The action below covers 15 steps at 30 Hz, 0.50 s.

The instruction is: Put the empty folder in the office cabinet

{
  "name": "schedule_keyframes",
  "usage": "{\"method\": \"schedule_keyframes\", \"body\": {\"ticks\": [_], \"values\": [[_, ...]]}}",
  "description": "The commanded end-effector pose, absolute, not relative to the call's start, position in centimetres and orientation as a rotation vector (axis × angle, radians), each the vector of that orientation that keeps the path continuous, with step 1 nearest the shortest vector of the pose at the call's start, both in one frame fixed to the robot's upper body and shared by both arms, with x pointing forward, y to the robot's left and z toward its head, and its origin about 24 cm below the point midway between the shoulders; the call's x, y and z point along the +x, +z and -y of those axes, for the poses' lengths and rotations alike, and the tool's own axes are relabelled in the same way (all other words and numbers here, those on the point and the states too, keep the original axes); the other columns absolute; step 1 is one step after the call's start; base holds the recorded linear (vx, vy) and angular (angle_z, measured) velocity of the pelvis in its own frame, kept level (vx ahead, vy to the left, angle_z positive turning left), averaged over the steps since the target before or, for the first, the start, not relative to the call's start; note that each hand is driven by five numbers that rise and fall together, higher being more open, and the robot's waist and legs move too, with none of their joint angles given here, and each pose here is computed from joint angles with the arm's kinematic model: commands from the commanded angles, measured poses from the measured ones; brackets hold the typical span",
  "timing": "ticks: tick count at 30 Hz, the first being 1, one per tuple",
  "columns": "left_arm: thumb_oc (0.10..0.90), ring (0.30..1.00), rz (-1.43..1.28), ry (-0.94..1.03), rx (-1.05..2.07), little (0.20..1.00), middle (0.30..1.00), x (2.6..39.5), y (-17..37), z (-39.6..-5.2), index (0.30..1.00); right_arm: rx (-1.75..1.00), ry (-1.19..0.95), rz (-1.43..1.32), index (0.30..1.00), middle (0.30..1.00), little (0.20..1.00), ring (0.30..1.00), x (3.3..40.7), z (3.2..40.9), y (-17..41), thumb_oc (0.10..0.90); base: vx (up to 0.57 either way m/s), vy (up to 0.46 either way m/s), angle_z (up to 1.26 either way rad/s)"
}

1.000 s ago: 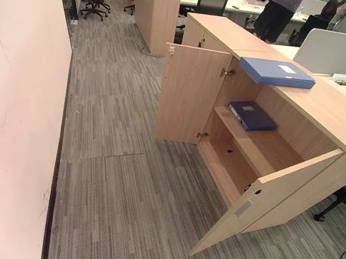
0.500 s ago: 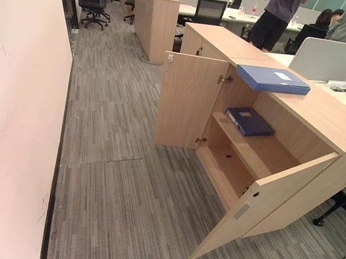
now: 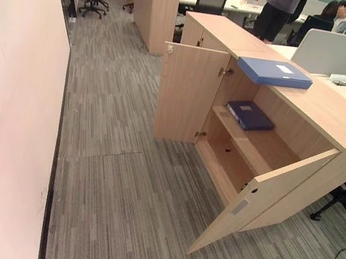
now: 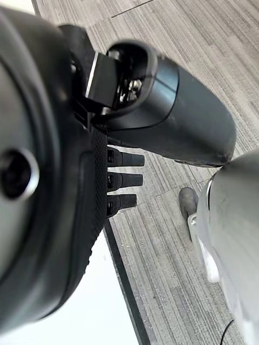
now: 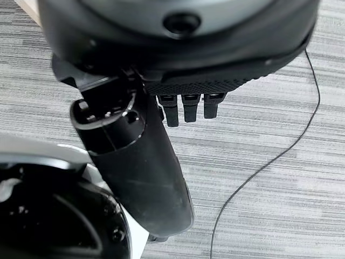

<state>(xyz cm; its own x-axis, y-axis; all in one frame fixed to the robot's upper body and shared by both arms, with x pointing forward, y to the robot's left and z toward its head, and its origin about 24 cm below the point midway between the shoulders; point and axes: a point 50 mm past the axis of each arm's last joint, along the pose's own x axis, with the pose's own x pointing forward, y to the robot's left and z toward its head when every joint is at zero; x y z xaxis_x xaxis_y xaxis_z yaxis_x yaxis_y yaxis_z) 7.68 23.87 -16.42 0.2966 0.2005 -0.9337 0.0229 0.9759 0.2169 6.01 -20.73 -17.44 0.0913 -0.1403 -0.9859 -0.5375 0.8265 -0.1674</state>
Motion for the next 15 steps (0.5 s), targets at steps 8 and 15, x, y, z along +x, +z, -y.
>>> {"method": "schedule_keyframes", "body": {"ticks": [8, 15], "values": [[0.800, 0.900, -1.327, 0.069, 0.190, 0.900, 0.900, 6.1, -17.2, -21.8, 0.900, -0.556, 0.167, -1.331, 0.900, 0.900, 0.900, 0.900, 10.0, 22.9, -16.3, 0.800, 0.16, 0.091, 0.13], [0.800, 0.900, -1.411, 0.078, 0.161, 0.900, 0.900, 3.1, -17.6, -21.3, 0.900, -0.546, 0.099, -1.448, 0.900, 0.900, 0.900, 0.900, 7.1, 24.8, -16.4, 0.800, 0.28, 0.212, -0.10]]}}
